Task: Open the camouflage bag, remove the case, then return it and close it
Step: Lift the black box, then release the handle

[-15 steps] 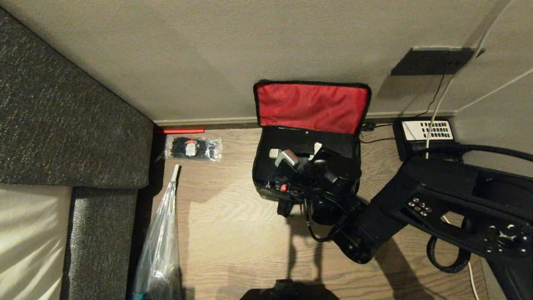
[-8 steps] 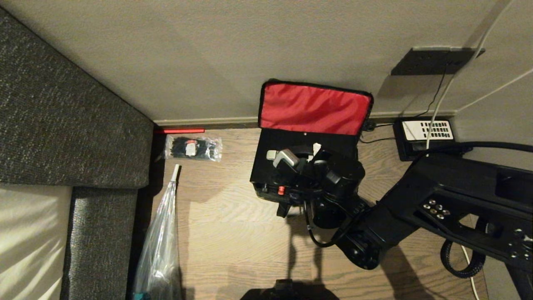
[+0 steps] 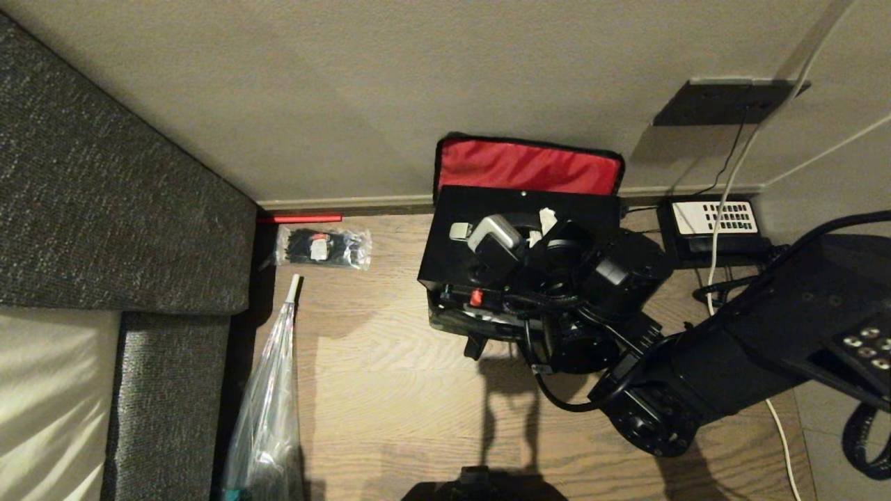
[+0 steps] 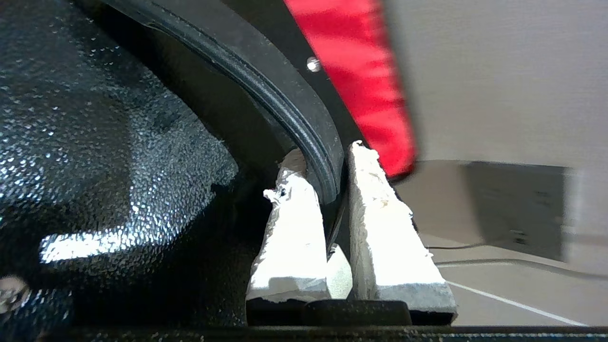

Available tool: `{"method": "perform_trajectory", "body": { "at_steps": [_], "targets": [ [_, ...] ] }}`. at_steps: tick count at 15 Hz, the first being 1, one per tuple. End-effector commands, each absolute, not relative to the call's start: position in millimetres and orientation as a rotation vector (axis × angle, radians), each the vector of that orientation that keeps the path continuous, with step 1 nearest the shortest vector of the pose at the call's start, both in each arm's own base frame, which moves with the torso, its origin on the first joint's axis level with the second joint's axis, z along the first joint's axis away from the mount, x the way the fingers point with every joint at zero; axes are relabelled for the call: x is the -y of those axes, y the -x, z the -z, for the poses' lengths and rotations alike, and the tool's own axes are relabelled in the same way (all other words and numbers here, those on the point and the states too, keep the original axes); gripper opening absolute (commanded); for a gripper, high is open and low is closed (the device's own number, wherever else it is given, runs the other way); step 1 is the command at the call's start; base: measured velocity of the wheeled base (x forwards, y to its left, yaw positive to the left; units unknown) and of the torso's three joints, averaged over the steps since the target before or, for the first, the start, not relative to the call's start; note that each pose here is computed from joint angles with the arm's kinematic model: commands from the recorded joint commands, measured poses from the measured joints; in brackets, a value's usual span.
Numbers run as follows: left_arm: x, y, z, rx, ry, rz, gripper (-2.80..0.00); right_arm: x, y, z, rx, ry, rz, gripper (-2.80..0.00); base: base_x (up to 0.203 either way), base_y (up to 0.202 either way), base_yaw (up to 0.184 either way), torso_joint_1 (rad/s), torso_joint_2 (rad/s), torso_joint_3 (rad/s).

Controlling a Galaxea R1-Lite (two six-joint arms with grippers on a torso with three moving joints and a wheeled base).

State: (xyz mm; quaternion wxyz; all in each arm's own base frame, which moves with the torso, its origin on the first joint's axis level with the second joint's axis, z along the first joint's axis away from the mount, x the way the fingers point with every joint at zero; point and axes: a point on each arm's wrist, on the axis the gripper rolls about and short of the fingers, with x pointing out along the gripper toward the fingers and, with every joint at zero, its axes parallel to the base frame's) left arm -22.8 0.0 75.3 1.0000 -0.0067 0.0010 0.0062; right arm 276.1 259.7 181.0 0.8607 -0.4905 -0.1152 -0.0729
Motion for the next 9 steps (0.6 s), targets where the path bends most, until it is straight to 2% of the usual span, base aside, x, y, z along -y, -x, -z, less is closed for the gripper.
{"method": "perform_trajectory", "body": {
  "at_steps": [1, 4, 9],
  "targets": [
    [0, 23, -74, -0.003, 0.014, -0.014, -2.80, -243, -257, -206, 0.261, 0.998, 0.166, -2.80, 0.000, 0.000, 0.000, 0.000, 0.00, 0.000],
    [0, 23, -74, -0.003, 0.014, -0.012, -2.80, -225, -245, -219, 0.218, 0.966, 0.169, -2.80, 0.000, 0.000, 0.000, 0.000, 0.00, 0.000],
    [0, 23, -74, -0.003, 0.014, -0.013, -2.80, -191, -229, -219, 0.041, 0.836, 0.176, -2.80, 0.000, 0.000, 0.000, 0.000, 0.00, 0.000]
  ]
}}
